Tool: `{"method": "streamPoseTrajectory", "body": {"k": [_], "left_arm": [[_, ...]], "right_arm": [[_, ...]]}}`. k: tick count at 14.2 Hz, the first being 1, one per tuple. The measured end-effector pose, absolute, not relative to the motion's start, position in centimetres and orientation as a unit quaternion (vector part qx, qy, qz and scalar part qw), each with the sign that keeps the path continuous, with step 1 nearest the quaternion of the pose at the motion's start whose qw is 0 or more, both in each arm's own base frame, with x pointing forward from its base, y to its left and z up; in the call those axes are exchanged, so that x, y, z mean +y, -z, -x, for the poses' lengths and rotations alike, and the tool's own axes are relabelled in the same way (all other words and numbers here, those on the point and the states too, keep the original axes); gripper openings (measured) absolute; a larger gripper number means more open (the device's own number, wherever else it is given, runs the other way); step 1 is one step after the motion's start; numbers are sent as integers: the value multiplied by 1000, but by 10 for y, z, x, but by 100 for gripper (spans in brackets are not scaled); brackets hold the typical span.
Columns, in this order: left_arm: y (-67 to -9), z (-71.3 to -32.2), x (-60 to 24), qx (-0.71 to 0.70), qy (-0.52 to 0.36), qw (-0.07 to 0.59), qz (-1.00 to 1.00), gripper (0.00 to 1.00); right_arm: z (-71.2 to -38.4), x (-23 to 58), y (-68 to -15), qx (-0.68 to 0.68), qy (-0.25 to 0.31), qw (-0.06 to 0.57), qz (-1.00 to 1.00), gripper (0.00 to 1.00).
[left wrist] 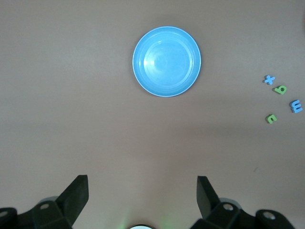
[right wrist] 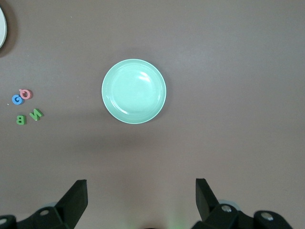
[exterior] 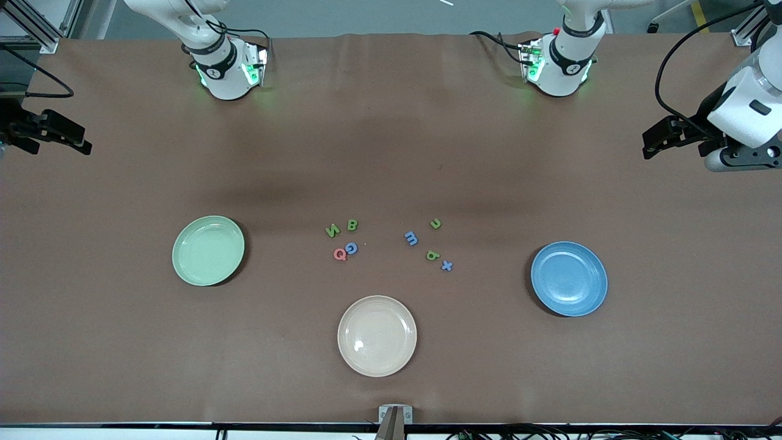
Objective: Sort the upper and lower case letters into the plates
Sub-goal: 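Reach the left gripper toward the blue x letter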
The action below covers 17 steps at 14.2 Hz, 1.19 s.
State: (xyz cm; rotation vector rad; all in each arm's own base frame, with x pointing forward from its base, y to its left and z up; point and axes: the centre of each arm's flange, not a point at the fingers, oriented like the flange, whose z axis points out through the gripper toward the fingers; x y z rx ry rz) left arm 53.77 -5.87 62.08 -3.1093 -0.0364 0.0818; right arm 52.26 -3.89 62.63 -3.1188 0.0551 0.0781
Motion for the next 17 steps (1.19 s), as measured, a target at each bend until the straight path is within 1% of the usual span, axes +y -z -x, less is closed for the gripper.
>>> {"method": "streamPoseTrajectory", "body": {"k": [6, 8, 11, 13, 17], "left_arm": [[-624, -539, -60, -11, -23, 15, 1000, 100], [-617, -545, -60, -11, -29, 15, 999, 100], [-581, -567, -59, -11, -57, 16, 998, 100], [-553, -583, -61, -5, -75, 31, 997, 100], [-520, -607, -87, -18, -51, 28, 998, 100]], "right_arm": [[-523, -39, -626, 18, -25, 11, 999, 100], [-522, -39, -626, 18, -26, 11, 999, 100], [-522, -39, -624, 18, -28, 11, 999, 100], [-522, -40, -623, 18, -29, 11, 999, 100], [-522, -40, -622, 18, -30, 11, 999, 100]]}}
